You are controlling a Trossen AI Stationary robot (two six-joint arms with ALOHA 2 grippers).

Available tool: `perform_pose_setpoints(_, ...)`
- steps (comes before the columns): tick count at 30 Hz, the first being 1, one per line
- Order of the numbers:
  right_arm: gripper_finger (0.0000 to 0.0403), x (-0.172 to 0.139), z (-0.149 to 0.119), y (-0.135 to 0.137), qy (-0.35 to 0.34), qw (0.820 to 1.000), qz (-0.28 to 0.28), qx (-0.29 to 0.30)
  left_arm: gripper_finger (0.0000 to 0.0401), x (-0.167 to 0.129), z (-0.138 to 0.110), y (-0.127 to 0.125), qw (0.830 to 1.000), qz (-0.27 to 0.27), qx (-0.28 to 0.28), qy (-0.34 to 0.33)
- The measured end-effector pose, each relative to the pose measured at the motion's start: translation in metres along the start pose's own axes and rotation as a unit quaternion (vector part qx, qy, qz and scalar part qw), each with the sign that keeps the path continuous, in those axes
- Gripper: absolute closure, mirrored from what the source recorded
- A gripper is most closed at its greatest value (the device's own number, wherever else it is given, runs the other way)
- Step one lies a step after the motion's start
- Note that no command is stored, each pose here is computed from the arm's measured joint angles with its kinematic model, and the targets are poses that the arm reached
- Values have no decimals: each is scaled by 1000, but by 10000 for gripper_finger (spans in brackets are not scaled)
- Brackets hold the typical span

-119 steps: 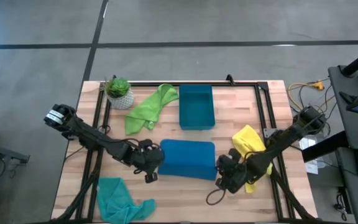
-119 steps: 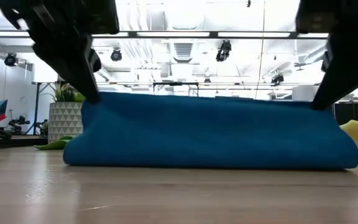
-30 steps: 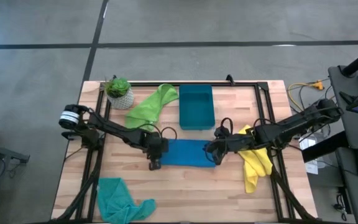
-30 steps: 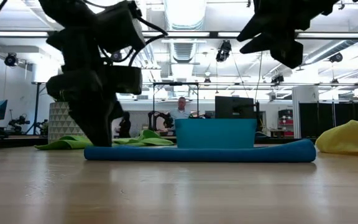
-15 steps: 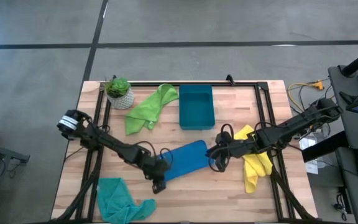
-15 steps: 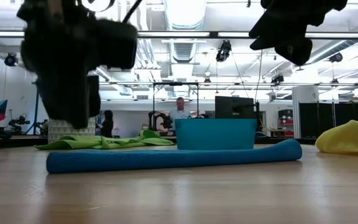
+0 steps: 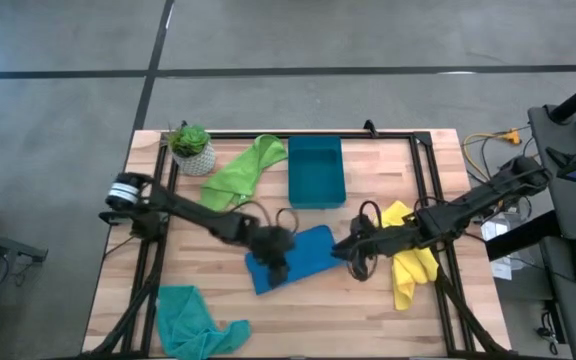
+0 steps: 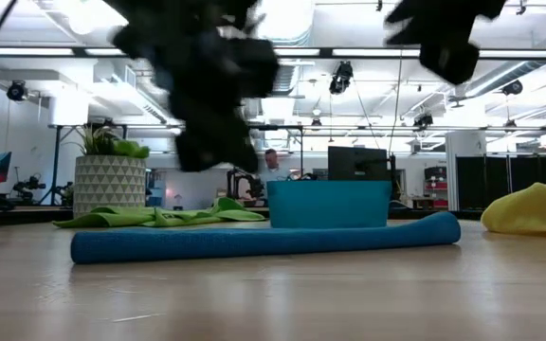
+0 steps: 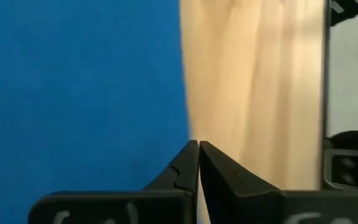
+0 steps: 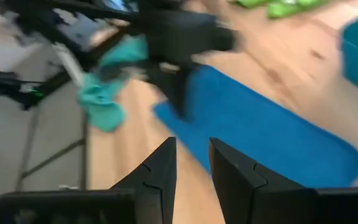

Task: Fold microfiber towels
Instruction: Fold the blue microfiber cloth

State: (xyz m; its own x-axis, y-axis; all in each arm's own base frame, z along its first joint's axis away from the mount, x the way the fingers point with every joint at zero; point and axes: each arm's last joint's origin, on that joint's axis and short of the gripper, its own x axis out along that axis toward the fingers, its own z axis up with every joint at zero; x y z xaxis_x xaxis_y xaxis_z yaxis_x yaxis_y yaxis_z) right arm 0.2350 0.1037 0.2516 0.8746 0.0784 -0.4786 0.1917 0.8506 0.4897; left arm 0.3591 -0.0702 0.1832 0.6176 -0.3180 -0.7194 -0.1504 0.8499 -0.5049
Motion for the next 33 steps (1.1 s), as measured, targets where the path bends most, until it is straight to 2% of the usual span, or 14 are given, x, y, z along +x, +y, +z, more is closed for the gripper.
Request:
perform_pose_setpoints(4, 314, -13, -1, 16, -14, 999, 36, 0, 401, 23, 35, 12, 996, 12, 92, -18)
perform_pose_setpoints(7, 314, -24, -5, 25, -32, 999, 40, 2, 401, 43, 57, 16, 986, 26, 163, -30)
perform_pose_setpoints(11, 314, -35, -11, 35, -56, 998, 40, 12, 401, 63, 82, 22, 977, 54, 200, -48)
perform_pose_setpoints(16, 314, -41, -20, 42, -66, 997, 38, 33, 401, 76, 93, 37, 975, 109, 191, -21)
perform_pose_setpoints(19, 314, -44, -23, 44, -66, 997, 38, 33, 401, 80, 91, 45, 975, 120, 187, 4)
perform_pose_setpoints(26, 314, -44, -23, 44, -76, 997, 28, 17, 401, 79, 94, 63, 976, 140, 167, 17)
perform_pose_setpoints(28, 314, -44, -24, 43, -74, 997, 24, 12, 401, 75, 95, 71, 972, 186, 139, 18)
perform_pose_setpoints(31, 314, -43, -26, 39, -70, 997, 5, 23, 401, 60, 96, 83, 954, 289, 77, 34)
perform_pose_setpoints(33, 314, -43, -27, 37, -66, 997, -9, 41, 401, 48, 98, 82, 946, 314, 73, 38)
